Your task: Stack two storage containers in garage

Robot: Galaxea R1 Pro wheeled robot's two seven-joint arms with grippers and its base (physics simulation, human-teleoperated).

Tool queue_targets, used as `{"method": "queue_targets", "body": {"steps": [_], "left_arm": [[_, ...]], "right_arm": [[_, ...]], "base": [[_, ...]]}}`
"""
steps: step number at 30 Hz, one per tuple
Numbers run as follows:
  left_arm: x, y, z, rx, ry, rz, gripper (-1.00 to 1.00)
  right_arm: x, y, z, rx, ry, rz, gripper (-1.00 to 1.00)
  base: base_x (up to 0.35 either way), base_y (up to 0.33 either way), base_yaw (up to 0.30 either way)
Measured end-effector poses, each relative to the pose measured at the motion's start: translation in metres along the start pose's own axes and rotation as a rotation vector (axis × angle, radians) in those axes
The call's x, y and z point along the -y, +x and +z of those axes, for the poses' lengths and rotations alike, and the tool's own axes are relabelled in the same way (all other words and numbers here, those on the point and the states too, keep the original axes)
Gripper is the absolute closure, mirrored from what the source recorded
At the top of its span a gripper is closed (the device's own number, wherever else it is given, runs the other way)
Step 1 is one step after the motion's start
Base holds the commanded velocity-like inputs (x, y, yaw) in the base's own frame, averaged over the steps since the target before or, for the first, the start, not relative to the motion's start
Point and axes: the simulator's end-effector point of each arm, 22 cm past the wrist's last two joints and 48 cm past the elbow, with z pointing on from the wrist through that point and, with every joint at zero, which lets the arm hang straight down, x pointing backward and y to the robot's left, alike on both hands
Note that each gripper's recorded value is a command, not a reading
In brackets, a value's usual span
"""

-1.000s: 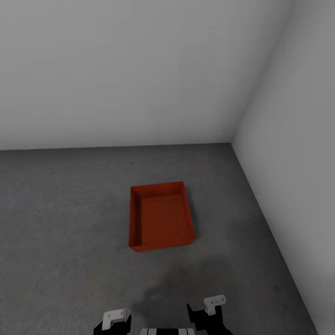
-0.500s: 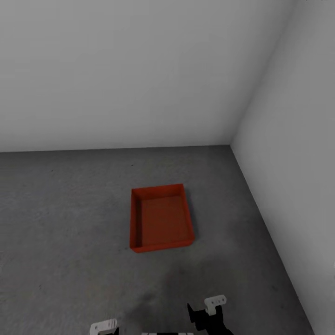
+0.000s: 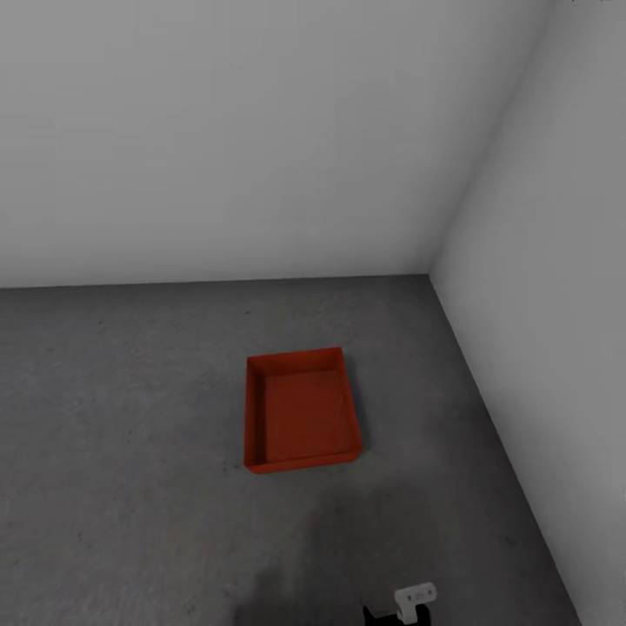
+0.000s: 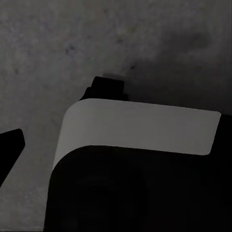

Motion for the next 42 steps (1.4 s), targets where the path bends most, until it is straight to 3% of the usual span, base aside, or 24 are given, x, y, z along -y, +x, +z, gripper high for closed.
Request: {"method": "queue_targets", "body": {"steps": [6,18,42], "left_arm": [[-0.022,0.005,-0.01,-0.017,-0.026,0.015,-1.0],[-0.027,0.005,-0.032,-0.024,-0.028,-0.02,-1.0],[-0.025,0.003,-0.072,-0.03,-0.026,-0.019,-1.0]], "right_arm": [[0.006,0.04,-0.017,-0.094,0.01,0.003,-1.0],[0.041,0.1,-0.06,-0.238,0.058,-0.012,-1.0],[0.043,0.104,-0.106,-0.281,0.082,-0.013,-1.0]], "base": [[0.0,0.0,0.0],[0.0,0.0,0.0],[0.0,0.0,0.0]]}}
